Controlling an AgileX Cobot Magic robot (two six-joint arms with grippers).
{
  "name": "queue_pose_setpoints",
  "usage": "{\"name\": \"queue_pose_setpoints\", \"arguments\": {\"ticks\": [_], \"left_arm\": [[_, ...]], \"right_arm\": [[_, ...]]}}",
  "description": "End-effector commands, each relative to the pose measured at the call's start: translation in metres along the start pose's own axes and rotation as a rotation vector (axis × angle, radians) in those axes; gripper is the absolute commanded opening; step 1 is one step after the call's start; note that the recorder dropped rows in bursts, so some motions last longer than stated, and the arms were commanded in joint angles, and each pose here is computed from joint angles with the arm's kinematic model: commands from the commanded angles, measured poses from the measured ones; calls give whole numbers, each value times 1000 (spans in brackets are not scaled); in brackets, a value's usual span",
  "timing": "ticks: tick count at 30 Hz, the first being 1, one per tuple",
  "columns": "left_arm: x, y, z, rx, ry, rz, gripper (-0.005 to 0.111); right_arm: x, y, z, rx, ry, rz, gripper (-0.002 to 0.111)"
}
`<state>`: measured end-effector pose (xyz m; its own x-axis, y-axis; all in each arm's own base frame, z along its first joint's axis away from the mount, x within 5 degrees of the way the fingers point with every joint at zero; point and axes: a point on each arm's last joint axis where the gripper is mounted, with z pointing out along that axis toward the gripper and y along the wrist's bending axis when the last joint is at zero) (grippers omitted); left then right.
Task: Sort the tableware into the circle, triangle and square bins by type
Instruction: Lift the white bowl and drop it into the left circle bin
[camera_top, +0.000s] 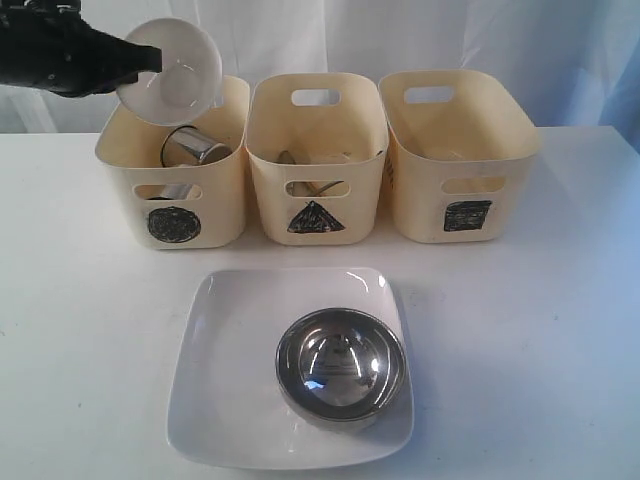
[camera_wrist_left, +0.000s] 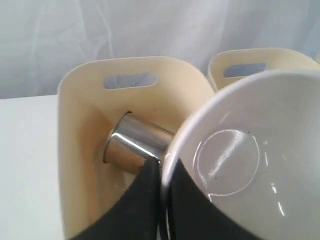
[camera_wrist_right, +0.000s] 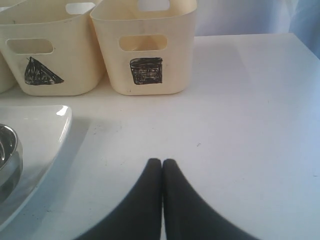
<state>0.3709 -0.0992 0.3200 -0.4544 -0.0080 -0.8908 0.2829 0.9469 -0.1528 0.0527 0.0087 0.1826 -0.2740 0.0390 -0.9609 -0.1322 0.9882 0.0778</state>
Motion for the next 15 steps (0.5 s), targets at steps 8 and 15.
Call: {"name": "queue_pose_setpoints", "arguments": {"ticks": [8, 15], "left_arm": [[19, 24, 33, -58, 55, -47, 2], [16, 25, 36, -63, 44, -33, 47]], "right_arm": [[1, -1, 0, 10, -7, -6, 0], [1, -1, 0, 10, -7, -6, 0]]}}
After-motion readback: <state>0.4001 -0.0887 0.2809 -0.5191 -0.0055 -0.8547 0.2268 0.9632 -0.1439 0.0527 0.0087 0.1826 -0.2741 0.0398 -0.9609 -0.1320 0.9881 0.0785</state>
